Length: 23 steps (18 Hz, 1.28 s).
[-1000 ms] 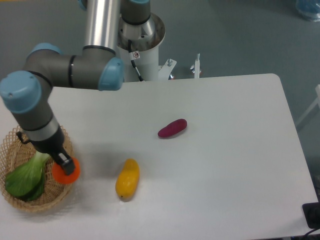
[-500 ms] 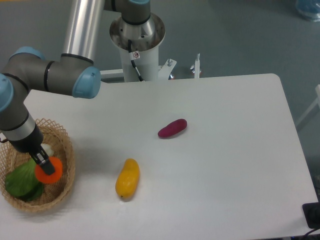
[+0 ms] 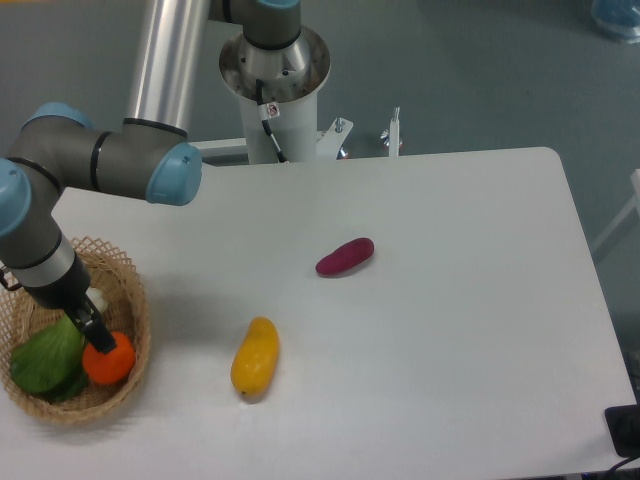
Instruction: Place the orange in the basket
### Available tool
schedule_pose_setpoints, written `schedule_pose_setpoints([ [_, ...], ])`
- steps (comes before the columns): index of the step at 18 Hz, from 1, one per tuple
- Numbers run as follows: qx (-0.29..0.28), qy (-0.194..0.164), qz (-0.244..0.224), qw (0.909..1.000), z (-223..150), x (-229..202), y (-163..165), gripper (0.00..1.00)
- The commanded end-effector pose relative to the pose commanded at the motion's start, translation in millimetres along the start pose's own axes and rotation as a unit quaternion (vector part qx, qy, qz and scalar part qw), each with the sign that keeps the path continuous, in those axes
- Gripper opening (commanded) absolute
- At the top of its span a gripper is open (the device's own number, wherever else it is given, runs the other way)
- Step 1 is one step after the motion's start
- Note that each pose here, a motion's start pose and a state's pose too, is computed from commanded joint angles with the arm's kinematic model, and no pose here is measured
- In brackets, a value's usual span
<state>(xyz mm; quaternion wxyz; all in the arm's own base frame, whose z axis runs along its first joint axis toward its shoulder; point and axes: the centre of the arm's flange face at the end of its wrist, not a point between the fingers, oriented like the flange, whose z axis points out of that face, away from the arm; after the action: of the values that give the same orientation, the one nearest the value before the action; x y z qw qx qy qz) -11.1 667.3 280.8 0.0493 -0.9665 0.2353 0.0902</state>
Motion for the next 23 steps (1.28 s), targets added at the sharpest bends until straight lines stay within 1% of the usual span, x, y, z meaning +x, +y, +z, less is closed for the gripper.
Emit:
schedule_pose_setpoints([
  [3, 0.012, -0.019, -0.023, 0.9995, -2, -24, 9, 1.00],
  [4, 0.009, -0.022, -0.046, 0.9987, -2, -49, 27, 1.00],
  [5, 0.011, -0.027, -0.060, 0.9978, -8, -64, 38, 1.00],
  [6, 0.008, -0.028, -0.072, 0.9970, -6, -78, 48, 1.00],
  [7, 0.003, -0.030, -0.091, 0.9954, -3, -98, 64, 1.00],
  [12, -0.014, -0.036, -0.153, 0.9875, 5, -162, 131, 1.00],
  [15, -0.022, -0.041, -0.193, 0.9801, 8, -199, 179, 1.00],
  [19, -0.023, -0.053, -0.204, 0.9774, 1, -248, 239, 1.00],
  [21, -0.019, -0.048, -0.204, 0.9775, 1, -258, 257, 1.00],
  [23, -0.009, -0.044, -0.210, 0.9767, -4, -272, 284, 1.00],
])
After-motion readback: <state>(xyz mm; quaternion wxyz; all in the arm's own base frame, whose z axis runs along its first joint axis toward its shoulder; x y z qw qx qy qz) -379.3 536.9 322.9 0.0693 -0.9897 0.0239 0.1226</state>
